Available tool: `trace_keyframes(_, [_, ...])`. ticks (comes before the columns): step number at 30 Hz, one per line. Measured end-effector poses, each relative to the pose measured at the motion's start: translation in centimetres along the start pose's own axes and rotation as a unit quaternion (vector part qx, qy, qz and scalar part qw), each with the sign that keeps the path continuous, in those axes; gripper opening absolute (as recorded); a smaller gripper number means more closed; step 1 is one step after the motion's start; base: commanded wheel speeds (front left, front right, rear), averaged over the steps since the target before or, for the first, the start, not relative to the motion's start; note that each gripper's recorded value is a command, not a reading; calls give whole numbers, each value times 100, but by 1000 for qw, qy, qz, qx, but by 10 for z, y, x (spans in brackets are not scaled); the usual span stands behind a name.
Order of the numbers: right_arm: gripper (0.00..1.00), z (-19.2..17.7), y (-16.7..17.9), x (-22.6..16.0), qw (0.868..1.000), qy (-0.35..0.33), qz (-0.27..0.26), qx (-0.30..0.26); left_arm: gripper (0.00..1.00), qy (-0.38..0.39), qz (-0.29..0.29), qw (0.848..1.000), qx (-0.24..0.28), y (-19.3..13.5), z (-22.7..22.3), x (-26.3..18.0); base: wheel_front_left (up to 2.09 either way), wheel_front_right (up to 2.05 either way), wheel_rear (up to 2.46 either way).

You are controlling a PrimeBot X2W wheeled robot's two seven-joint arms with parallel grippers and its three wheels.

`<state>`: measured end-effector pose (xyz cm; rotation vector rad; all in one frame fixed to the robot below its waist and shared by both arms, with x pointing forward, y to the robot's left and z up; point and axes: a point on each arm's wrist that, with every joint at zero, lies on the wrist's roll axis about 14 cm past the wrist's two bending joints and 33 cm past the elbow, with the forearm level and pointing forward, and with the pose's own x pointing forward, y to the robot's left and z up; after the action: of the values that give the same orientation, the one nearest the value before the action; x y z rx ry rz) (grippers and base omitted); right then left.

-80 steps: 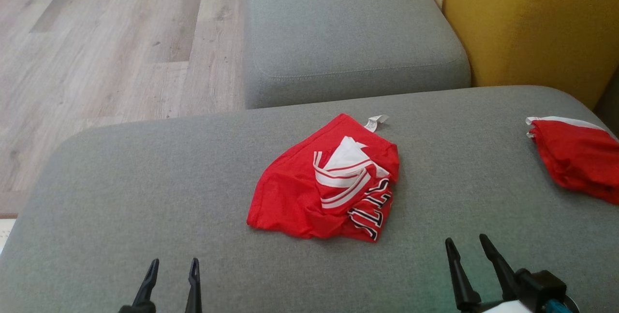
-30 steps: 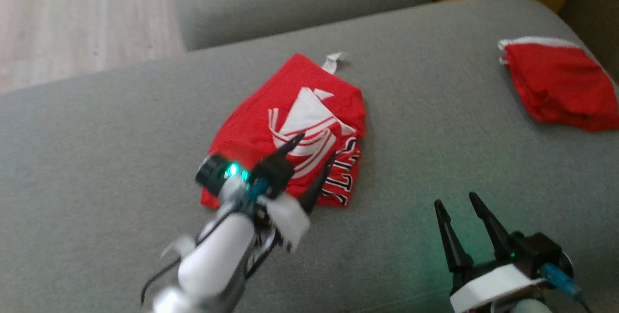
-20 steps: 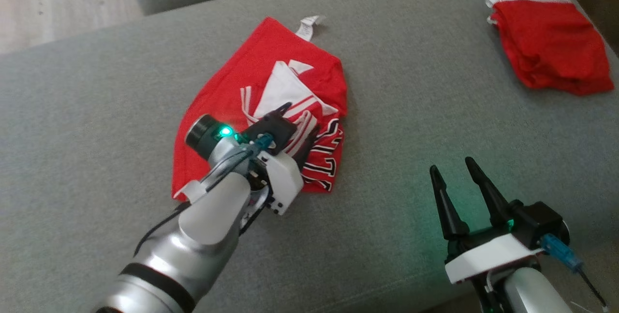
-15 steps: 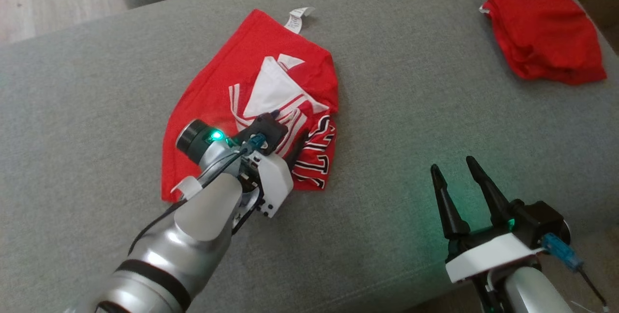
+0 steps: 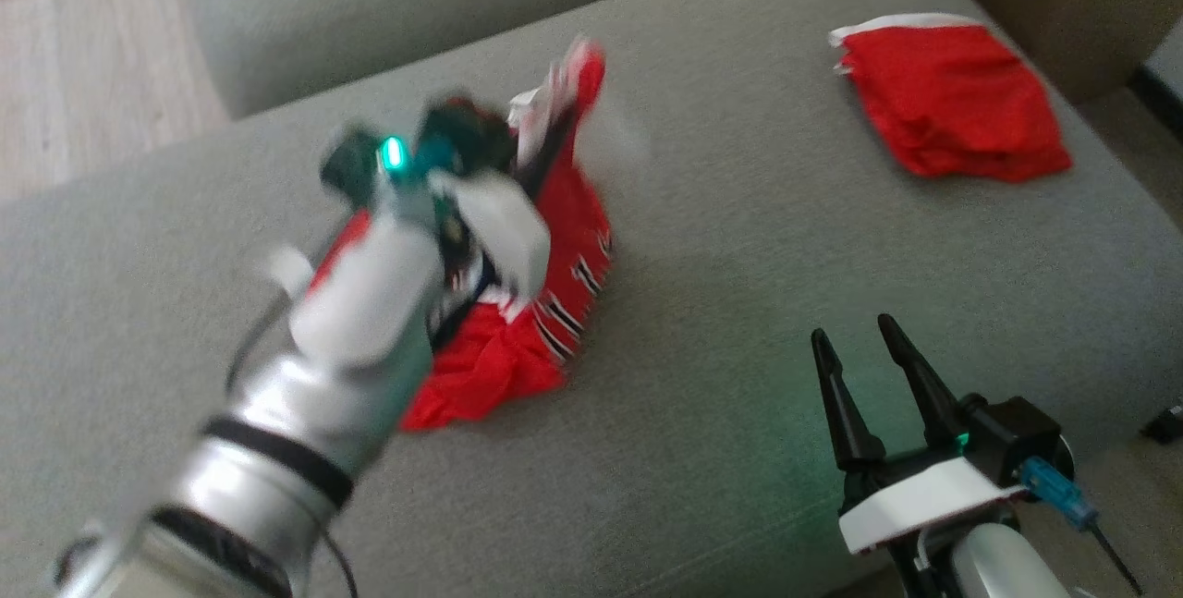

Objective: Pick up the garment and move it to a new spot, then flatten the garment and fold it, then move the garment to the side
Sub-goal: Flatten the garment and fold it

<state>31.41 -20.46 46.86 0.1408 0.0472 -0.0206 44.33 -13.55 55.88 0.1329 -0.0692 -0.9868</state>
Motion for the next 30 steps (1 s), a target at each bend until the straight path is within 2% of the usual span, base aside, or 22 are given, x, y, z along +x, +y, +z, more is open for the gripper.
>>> trace_keyframes(5, [100,8,-14,-18,999,-19,-29,4,0,-133,-20,989,56,6,123,23,0,0,0])
trace_keyframes(6, [100,8,-14,-18,999,-19,-29,4,0,-133,-20,989,56,6,123,23,0,0,0])
trace_keyframes(12, [100,12,-30,-36,998,-30,-61,9,0,-264,-14,959,104,21,250,19,0,0,0])
trace_keyframes(14, [100,8,-32,-41,997,-25,-66,12,0,-294,-10,949,113,23,279,13,0,0,0])
trace_keyframes(16, [100,3,-32,-43,997,-18,-68,14,0,-300,0,947,119,29,287,10,0,0,0])
trace_keyframes(19, [100,2,-30,-39,998,-16,-61,14,0,-266,42,959,88,55,253,8,0,0,0])
trace_keyframes(22, [100,2,-23,-32,999,-14,-48,12,0,-199,91,976,11,81,173,-1,0,0,0])
trace_keyframes(24, [100,3,-21,-27,999,-14,-42,11,0,-147,125,980,-50,88,107,-16,0,0,0])
trace_keyframes(27, [100,3,-16,-19,999,-12,-32,10,0,-78,180,971,-133,88,16,-56,0,0,0])
trace_keyframes(30, [100,0,-10,-12,1000,-5,-19,9,0,-15,263,943,-201,91,-63,-114,0,0,0])
